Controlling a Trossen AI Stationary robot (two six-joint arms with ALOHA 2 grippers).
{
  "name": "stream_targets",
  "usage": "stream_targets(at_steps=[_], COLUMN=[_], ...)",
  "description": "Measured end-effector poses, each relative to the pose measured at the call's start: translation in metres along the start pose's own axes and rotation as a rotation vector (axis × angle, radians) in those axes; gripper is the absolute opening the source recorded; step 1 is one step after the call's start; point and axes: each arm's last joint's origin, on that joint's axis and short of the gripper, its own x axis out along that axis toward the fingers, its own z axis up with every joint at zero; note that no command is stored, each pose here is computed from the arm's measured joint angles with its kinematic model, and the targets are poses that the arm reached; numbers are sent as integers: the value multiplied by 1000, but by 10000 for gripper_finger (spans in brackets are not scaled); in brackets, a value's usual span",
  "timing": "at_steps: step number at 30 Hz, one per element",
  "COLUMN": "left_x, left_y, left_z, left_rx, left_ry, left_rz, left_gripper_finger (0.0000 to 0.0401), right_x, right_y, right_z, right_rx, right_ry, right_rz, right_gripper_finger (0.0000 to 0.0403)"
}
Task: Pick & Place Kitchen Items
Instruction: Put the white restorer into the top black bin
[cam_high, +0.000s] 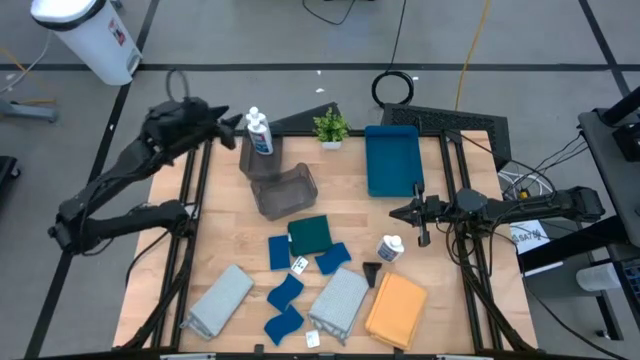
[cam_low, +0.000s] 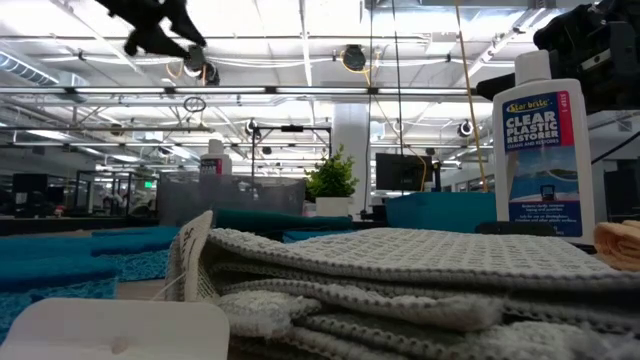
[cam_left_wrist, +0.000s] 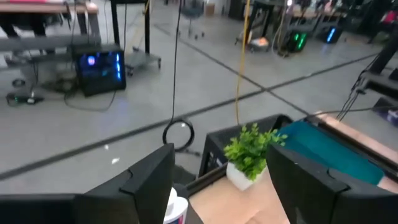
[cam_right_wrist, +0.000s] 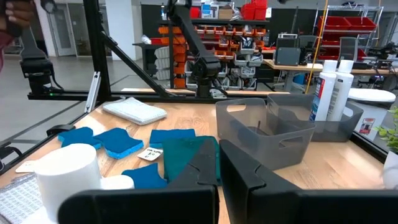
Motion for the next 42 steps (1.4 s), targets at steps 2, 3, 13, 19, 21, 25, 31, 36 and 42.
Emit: stream_targets(at_steps=[2, 3, 13, 19, 21, 25, 31, 36, 42], left_x=[-14, -20, -54, -48, -43, -31, -18, -14, -17], left_y=[1, 2, 8, 11, 13, 13, 7, -1, -11], left_z=[2, 2, -11, -34, -46, -68, -87, -104, -122], left_rx=[18, 26, 76, 81, 82, 89, 171, 245, 256], left_ry=[-28, -37, 18, 64, 83, 62, -17, -15, 19], left_rz=[-4, -5, 3, 8, 9, -76, -294, -444, -552], left_gripper_finger=[258, 258, 259, 257, 260, 262, 262, 262, 262], right_x=[0, 0, 0, 0, 0, 0, 0, 0, 0], right_y=[0, 0, 0, 0, 0, 0, 0, 0, 0], right_z=[0, 0, 0, 0, 0, 0, 0, 0, 0], right_rx=[0, 0, 0, 0, 0, 0, 0, 0, 0], right_ry=[0, 0, 0, 0, 0, 0, 0, 0, 0], right_rz=[0, 0, 0, 0, 1, 0, 0, 0, 0], right_gripper_finger=[0, 0, 0, 0, 0, 0, 0, 0, 0])
